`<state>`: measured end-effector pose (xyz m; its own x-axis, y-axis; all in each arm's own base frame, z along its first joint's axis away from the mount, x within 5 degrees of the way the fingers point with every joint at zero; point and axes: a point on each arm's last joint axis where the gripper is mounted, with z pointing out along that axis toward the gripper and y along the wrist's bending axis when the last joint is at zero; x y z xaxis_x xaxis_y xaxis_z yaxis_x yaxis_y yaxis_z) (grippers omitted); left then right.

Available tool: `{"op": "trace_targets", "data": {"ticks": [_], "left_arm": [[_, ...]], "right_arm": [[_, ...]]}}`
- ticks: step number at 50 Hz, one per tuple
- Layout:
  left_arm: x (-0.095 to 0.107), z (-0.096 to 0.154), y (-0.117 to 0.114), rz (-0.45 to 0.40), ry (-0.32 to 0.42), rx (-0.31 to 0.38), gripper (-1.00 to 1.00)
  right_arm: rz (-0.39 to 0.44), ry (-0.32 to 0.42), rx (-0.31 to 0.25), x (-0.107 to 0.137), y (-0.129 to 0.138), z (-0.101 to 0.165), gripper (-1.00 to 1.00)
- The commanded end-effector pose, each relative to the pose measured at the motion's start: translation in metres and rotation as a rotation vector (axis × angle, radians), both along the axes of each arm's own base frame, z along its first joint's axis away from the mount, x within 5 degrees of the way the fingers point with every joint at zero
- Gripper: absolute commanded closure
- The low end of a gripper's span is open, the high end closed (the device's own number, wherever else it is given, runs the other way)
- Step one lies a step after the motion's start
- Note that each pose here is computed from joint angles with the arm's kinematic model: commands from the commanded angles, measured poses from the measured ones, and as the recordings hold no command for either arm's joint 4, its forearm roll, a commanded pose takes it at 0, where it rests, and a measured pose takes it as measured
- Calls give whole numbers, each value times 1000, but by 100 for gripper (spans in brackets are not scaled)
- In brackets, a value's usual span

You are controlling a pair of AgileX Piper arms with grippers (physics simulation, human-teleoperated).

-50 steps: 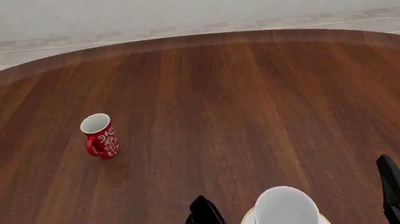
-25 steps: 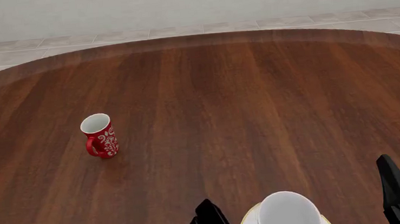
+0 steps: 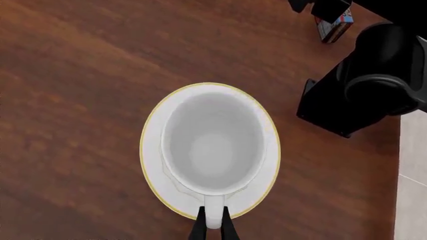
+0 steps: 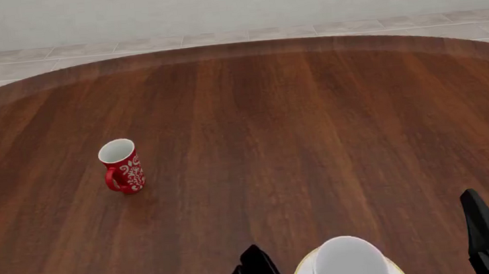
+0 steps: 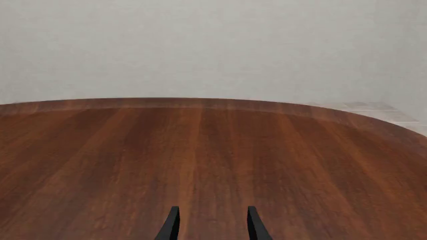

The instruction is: Put the white mug on the plate.

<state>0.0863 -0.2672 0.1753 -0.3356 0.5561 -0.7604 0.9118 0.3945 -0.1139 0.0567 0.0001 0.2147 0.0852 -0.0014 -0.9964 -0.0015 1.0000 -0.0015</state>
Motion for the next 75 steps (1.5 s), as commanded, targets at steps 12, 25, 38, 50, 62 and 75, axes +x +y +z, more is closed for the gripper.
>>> {"op": "trace_targets", "data": {"ticks": [12,25,38,50,62,75], "left_arm": [[3,3,-1,-13,-28,4,-100],[3,6,-2,-11,-23,2,-100],[2,8,0,-11,-21,5,-100],[1,18,8,-10,-31,-2,-100],[0,36,21,-6,-49,-29,-100],[0,36,21,-6,-49,-29,-100]], "right_arm": [[-1,0,1,0,0,0,-100],[-1,-1,1,0,0,0,-100],[-1,-1,2,0,0,0,-100],[-1,0,1,0,0,0,-100],[-1,0,1,0,0,0,-100],[-1,0,1,0,0,0,-100]]}}
